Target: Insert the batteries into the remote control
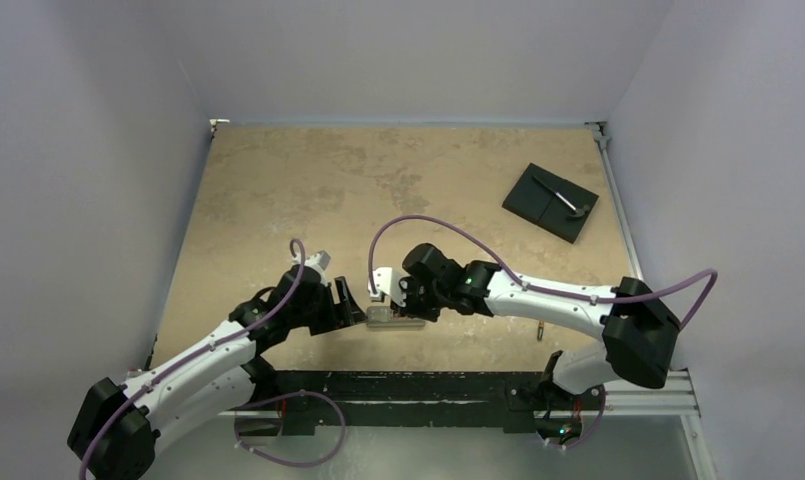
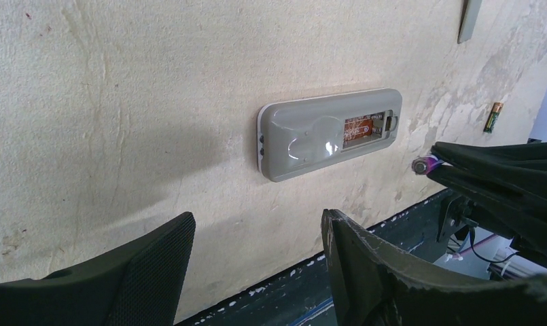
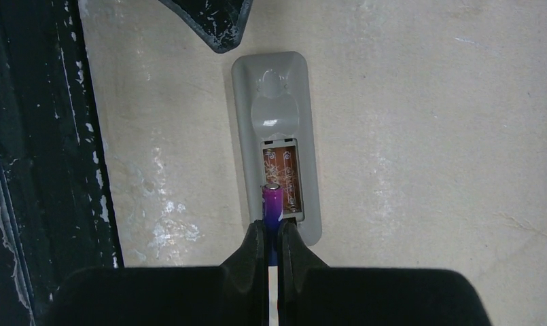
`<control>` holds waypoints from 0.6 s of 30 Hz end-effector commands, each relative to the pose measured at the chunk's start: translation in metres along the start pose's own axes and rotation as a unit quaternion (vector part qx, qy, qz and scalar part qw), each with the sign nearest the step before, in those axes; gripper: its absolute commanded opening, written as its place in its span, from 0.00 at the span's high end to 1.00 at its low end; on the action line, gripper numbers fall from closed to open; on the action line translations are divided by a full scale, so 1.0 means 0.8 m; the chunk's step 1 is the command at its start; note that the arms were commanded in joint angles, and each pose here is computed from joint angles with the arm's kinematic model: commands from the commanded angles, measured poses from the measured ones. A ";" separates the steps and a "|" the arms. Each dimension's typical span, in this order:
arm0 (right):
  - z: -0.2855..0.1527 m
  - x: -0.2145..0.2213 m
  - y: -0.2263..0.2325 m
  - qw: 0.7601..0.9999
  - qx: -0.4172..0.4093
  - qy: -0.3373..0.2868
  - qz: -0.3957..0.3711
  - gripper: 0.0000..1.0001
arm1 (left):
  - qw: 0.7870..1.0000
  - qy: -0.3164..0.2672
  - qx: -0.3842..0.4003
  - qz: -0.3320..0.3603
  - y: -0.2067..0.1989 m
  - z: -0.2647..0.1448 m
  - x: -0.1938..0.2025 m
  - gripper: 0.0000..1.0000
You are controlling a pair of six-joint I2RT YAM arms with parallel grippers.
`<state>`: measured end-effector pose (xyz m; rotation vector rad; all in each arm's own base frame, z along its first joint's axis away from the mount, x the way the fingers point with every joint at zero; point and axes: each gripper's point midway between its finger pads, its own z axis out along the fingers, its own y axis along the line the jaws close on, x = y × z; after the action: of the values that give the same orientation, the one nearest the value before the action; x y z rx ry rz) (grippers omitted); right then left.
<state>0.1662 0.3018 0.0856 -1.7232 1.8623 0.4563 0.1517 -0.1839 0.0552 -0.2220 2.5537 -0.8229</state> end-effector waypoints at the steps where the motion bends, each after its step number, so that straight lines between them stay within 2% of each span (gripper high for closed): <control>1: -0.003 -0.031 -0.009 0.999 0.007 -0.029 -0.022 0.95 | 1.000 -0.018 0.013 0.010 -0.014 -0.007 -0.015 0.32; 18: 0.021 -0.021 -0.011 1.000 0.002 0.001 -0.023 0.89 | 1.000 -0.014 0.013 0.012 -0.013 -0.004 -0.013 0.32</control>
<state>0.1690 0.3066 0.0660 -1.7802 1.8905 0.4223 0.1515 -0.1837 0.0550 -0.2219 2.5546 -0.8216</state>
